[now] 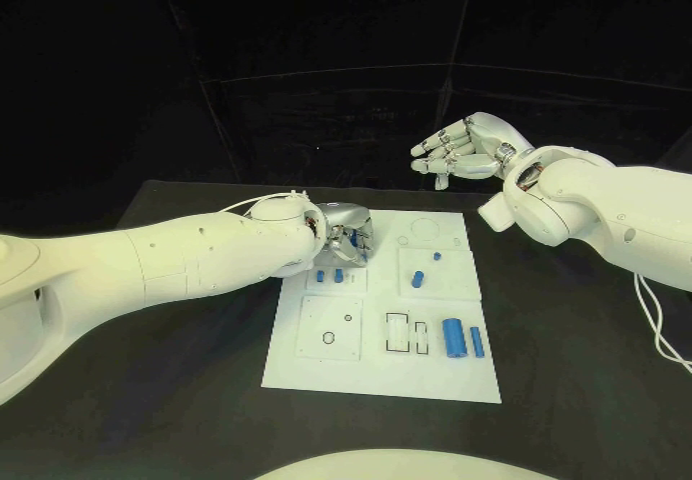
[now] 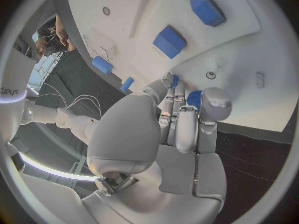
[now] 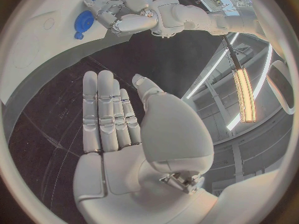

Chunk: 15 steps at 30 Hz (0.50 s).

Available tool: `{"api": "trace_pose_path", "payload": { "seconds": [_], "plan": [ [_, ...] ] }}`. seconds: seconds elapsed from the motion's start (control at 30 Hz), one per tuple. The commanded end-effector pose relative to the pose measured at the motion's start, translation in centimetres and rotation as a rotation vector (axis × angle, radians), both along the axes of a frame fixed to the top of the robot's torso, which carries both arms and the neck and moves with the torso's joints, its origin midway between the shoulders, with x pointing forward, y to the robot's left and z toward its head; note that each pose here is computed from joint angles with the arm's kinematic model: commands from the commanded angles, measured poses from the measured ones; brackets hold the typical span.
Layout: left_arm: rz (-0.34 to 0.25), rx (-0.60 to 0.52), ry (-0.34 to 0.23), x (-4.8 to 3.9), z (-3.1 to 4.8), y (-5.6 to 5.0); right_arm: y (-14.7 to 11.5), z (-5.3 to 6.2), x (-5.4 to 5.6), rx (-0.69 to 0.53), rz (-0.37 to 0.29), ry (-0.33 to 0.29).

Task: Assemble the parts on the task board

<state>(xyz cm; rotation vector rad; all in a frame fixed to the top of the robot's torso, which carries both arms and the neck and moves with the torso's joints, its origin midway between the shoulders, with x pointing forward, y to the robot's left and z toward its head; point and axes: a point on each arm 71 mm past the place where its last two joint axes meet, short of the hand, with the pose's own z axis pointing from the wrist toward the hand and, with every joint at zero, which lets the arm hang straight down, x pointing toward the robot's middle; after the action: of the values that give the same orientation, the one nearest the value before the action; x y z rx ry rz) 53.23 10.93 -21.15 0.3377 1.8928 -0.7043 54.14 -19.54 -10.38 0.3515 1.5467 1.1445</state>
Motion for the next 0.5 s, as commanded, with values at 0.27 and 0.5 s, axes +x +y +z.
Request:
{"api": "trace_pose_path", "payload": {
  "seconds": [0.27, 0.5],
  "plan": [
    [-0.002, -0.118, -0.058, -0.53, 0.82, 0.7, 0.2, 0.2, 0.0, 0.004, 0.013, -0.011],
    [0.006, -0.143, -0.049, -0.95, 1.34, 1.7, 0.2, 0.1, 0.0, 0.004, 0.012, -0.011]
  ]
}}
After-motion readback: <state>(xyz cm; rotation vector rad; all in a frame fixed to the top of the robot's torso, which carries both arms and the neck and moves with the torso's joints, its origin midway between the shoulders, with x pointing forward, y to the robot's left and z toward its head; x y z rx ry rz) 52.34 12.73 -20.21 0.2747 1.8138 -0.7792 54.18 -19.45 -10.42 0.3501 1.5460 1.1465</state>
